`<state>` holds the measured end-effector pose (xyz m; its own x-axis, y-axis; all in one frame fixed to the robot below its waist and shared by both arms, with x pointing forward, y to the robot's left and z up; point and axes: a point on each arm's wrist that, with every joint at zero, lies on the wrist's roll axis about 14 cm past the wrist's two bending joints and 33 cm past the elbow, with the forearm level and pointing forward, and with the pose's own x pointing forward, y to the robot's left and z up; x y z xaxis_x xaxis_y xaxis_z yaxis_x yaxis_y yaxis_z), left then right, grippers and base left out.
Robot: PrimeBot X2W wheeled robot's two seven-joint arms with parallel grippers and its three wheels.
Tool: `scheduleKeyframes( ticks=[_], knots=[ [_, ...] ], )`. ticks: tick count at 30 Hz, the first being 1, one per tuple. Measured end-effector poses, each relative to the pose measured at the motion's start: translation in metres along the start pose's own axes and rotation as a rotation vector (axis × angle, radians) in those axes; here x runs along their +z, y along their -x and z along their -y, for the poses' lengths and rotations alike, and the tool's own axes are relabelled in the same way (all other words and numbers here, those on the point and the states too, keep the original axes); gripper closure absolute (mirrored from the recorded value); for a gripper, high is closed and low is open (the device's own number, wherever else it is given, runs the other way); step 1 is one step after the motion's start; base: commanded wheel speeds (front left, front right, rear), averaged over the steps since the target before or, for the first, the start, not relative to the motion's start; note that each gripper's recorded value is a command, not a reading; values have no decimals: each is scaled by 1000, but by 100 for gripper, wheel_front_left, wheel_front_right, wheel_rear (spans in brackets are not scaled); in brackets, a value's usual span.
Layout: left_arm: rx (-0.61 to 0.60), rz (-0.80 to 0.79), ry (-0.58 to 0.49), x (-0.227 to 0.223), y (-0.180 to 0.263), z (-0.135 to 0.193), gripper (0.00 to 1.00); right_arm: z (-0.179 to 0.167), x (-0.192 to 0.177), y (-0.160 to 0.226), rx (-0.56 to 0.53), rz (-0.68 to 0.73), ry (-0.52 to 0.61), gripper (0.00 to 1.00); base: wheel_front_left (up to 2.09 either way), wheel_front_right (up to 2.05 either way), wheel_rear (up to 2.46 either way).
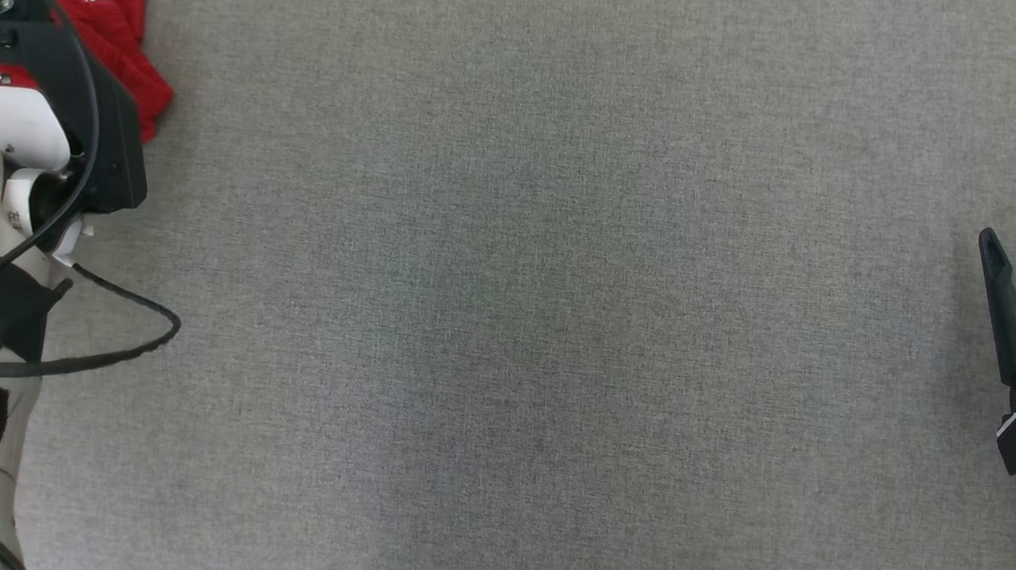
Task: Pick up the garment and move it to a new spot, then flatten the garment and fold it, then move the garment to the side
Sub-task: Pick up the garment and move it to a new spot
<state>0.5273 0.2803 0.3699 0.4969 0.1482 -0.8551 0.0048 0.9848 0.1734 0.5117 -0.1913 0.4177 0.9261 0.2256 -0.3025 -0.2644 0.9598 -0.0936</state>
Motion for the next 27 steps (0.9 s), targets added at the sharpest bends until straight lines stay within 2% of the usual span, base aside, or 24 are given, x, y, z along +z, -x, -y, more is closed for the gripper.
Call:
scheduleKeyframes(
  ticks=[3, 6, 11, 21, 27],
  knots=[
    [6, 34, -20, 11, 8, -3, 100, -2, 2, 1, -1, 5, -7, 0, 0, 0, 0],
    [7, 157, -34, 50, 33, -5, 100, -11, 5, 5, 5, 15, -38, 0, 0, 0, 0],
    [-30, 323, -53, 89, 69, 13, 100, -20, 12, 14, 4, 36, -68, 0, 0, 0, 0],
    [-171, 628, -235, 140, 154, 88, 100, -43, 38, 34, 19, 101, -117, 0, 0, 0, 0],
    [-399, 708, -346, 121, 195, 184, 100, -37, 47, 55, -24, 128, -139, 0, 0, 0, 0]
  ],
)
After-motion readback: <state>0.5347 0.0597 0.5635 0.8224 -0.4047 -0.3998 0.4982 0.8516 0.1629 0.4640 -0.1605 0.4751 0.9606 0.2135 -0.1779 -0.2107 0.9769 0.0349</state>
